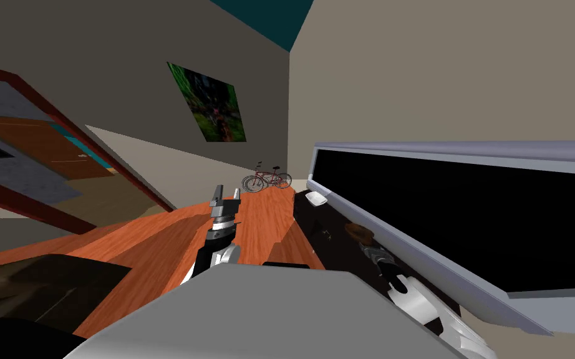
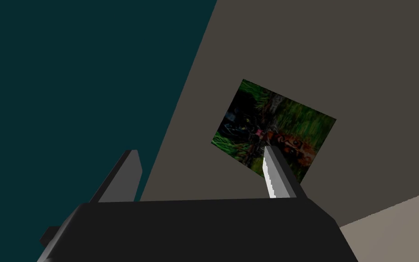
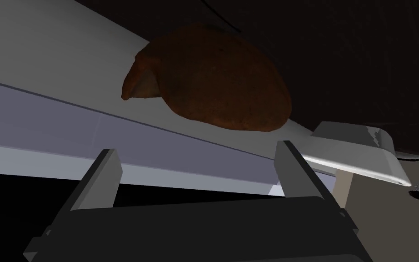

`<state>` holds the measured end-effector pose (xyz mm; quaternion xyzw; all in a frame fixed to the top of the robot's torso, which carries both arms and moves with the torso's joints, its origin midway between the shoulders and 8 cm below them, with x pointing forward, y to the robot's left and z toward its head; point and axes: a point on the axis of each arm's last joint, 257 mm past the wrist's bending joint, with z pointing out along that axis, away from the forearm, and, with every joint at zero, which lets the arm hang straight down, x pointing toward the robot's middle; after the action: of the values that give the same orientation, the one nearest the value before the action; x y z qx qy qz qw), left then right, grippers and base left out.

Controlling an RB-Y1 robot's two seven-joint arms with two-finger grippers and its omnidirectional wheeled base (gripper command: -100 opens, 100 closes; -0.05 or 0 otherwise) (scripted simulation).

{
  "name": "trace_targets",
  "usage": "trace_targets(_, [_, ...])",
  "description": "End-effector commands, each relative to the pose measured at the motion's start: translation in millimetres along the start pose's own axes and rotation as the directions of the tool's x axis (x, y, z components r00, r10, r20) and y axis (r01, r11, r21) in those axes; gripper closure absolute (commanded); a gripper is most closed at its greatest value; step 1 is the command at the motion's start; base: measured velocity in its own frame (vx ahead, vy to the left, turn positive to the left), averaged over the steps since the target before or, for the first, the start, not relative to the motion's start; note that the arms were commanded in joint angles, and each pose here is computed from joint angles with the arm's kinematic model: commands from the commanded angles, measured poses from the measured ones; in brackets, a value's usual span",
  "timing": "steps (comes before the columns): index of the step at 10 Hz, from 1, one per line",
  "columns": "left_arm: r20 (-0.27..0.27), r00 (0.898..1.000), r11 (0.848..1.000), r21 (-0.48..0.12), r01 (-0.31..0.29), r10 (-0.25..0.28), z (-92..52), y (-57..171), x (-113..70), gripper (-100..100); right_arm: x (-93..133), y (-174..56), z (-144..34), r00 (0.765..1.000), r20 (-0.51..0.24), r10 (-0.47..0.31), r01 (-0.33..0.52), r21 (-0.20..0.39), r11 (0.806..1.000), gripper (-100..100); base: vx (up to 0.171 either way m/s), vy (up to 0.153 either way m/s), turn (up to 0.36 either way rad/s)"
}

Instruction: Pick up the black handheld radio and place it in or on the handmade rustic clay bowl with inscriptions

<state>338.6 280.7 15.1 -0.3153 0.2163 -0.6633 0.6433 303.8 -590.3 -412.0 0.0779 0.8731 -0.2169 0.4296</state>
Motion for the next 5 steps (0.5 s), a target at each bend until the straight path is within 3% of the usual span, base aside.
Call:
trace_targets(1, [0.000, 1.000, 1.000, 0.000, 0.000, 0.000, 0.0, 0, 0.0, 0, 35, -26, -4.5, 0.995, -0.083, -0.064, 0.069, 0.064, 0.996, -100, -0.043, 0.007, 0.335])
trace_targets(2, [0.000, 1.000, 1.000, 0.000, 0.000, 0.000, 0.0, 0, 0.0, 0, 53, -39, -6.8, 0.987, -0.130, -0.096, 0.108, 0.092, 0.990, -100, -0.046, 0.005, 0.264])
trace_targets(3, [0.000, 1.000, 1.000, 0.000, 0.000, 0.000, 0.0, 0, 0.0, 0, 54, -40, -7.1, 0.986, -0.134, -0.095, 0.108, 0.096, 0.989, -100, -0.028, -0.003, 0.069])
trace_targets(5, [0.000, 1.000, 1.000, 0.000, 0.000, 0.000, 0.0, 0, -0.1, 0, 88, -64, -15.1, 0.962, -0.230, -0.144, 0.180, 0.145, 0.973, -100, -0.027, 0.004, 0.219])
